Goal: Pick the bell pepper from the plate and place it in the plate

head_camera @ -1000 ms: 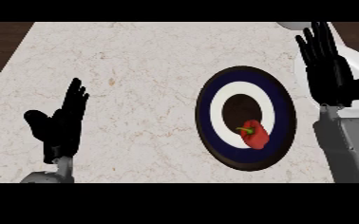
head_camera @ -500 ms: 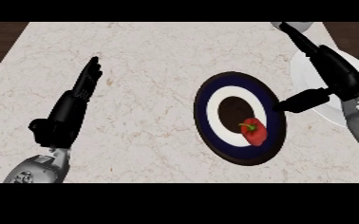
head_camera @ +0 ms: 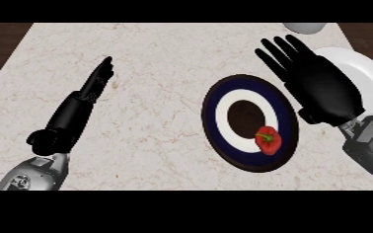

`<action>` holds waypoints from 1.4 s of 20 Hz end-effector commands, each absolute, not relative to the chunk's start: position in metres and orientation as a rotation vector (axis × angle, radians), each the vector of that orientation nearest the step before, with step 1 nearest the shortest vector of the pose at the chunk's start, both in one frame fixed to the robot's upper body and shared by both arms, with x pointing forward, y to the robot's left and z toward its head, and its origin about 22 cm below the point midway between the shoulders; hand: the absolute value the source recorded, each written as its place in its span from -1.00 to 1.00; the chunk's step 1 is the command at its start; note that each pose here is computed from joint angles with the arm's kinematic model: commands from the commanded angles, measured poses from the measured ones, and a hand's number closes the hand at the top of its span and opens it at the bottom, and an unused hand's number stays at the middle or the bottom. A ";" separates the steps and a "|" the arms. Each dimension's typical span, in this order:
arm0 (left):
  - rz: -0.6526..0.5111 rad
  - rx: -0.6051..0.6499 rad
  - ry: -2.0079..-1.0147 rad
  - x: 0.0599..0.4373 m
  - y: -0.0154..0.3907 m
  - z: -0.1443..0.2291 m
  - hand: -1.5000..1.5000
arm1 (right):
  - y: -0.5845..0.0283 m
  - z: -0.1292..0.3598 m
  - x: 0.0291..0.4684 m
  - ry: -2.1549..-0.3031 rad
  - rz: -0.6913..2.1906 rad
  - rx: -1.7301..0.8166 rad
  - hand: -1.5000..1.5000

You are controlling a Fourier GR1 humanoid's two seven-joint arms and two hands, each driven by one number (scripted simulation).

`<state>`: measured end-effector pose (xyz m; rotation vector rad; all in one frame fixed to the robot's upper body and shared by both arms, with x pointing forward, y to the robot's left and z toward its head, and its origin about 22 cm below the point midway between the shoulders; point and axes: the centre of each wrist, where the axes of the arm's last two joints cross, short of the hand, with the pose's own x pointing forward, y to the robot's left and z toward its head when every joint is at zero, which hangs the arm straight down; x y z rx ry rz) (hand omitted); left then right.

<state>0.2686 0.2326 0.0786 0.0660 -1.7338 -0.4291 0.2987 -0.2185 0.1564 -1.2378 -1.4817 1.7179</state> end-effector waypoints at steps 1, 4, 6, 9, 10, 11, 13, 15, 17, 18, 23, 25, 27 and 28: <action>-0.457 0.046 -1.736 0.267 0.245 0.077 0.00 | -0.176 0.123 0.264 -1.404 1.786 -1.468 -1.00; -0.441 0.068 -1.756 0.269 0.250 0.080 0.00 | -0.145 0.092 0.232 -1.237 1.711 -1.473 -1.00; -0.444 0.081 -1.755 0.271 0.264 0.077 0.00 | -0.118 0.080 0.213 -1.165 1.664 -1.453 -1.00; -0.436 0.046 -1.768 0.272 0.253 0.075 0.00 | -0.086 0.072 0.189 -0.993 1.693 -1.474 -1.00; -0.453 0.047 -1.765 0.267 0.267 0.071 0.00 | -0.075 0.071 0.188 -0.936 1.667 -1.469 -1.00; -0.453 0.041 -1.771 0.260 0.262 0.070 0.00 | -0.065 0.065 0.174 -0.903 1.658 -1.462 -1.00; -0.448 0.035 -1.764 0.270 0.257 0.069 0.00 | -0.053 0.080 0.179 -0.847 1.656 -1.502 -1.00; -0.438 0.037 -1.755 0.270 0.260 0.072 0.00 | -0.050 0.079 0.185 -0.813 1.616 -1.584 -1.00; -0.450 0.030 -1.763 0.266 0.270 0.074 0.00 | -0.053 0.091 0.187 -0.808 1.568 -1.600 -1.00; -0.443 0.038 -1.746 0.262 0.278 0.077 0.00 | -0.048 0.097 0.180 -0.815 1.552 -1.599 -1.00; -0.438 0.038 -1.752 0.272 0.270 0.072 0.00 | -0.035 0.102 0.174 -0.848 1.509 -1.586 -1.00; -0.459 0.052 -1.771 0.271 0.267 0.073 0.00 | -0.030 0.123 0.172 -0.835 1.537 -1.555 -1.00; -0.442 0.018 -1.780 0.270 0.274 0.083 0.00 | -0.040 0.121 0.187 -0.787 1.546 -1.515 -1.00; -0.429 0.023 -1.766 0.284 0.267 0.067 0.00 | -0.036 0.106 0.196 -0.777 1.545 -1.513 -1.00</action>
